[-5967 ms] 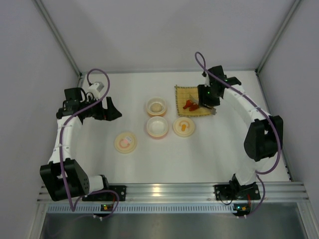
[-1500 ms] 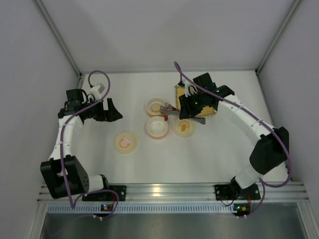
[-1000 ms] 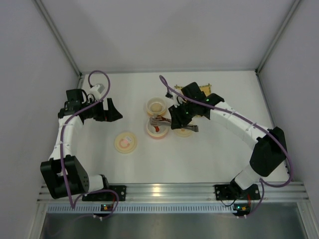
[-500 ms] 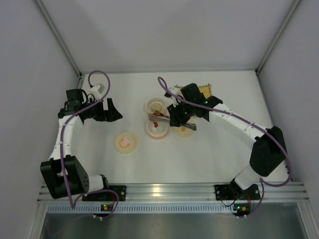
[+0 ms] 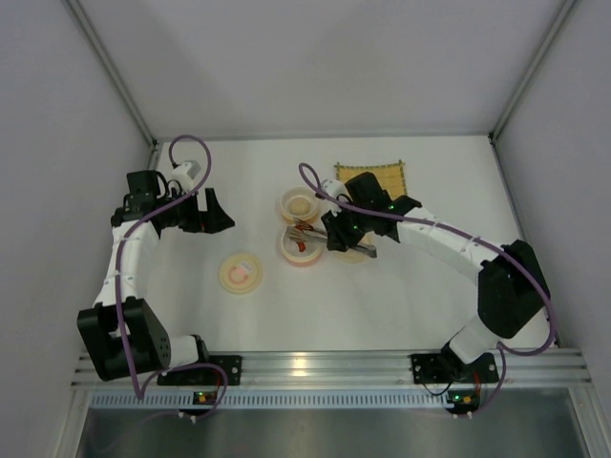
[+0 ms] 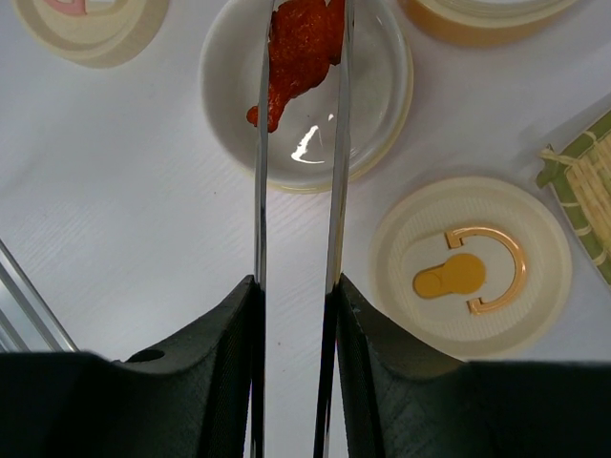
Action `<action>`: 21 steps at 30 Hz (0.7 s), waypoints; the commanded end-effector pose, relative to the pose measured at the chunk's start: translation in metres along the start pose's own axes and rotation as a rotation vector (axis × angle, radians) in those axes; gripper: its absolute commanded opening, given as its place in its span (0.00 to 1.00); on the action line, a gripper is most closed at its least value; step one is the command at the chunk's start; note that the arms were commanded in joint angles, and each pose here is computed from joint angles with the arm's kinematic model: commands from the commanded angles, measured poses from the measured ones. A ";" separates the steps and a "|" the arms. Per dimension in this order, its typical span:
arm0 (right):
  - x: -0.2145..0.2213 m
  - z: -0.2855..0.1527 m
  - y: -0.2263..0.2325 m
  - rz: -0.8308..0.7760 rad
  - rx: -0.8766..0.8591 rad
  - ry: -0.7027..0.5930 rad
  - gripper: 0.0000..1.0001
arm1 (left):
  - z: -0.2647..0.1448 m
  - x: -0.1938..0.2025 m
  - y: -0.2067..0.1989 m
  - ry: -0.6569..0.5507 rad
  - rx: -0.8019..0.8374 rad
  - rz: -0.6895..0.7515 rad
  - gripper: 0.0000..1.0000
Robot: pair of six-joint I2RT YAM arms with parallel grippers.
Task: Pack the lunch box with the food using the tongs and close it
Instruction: Place the fake food in the packing box.
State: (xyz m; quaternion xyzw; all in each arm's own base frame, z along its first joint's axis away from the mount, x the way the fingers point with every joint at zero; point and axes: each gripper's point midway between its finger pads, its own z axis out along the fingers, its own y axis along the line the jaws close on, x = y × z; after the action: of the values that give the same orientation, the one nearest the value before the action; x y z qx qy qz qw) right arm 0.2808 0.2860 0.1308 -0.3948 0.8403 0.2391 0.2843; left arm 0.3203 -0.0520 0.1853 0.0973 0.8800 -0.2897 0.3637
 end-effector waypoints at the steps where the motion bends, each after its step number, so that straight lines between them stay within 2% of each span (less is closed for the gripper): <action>1: -0.034 0.002 0.012 -0.086 -0.024 -0.133 0.21 | -0.003 -0.017 0.001 -0.041 0.001 0.046 0.98; 4: -0.032 0.006 0.012 -0.086 -0.030 -0.128 0.23 | -0.003 -0.017 0.001 -0.040 0.000 0.049 0.98; 12: -0.027 0.006 0.017 -0.066 -0.051 -0.105 0.37 | -0.002 -0.015 0.002 -0.035 0.001 0.045 0.98; 21: -0.018 0.005 0.018 -0.067 -0.052 -0.084 0.43 | -0.003 -0.016 0.001 -0.039 0.004 0.046 0.98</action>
State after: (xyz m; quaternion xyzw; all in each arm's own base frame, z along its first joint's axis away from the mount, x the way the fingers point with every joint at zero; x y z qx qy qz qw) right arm 0.2789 0.2925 0.1289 -0.4015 0.8331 0.2459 0.2903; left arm 0.3212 -0.0509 0.1821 0.0964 0.8822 -0.2874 0.3604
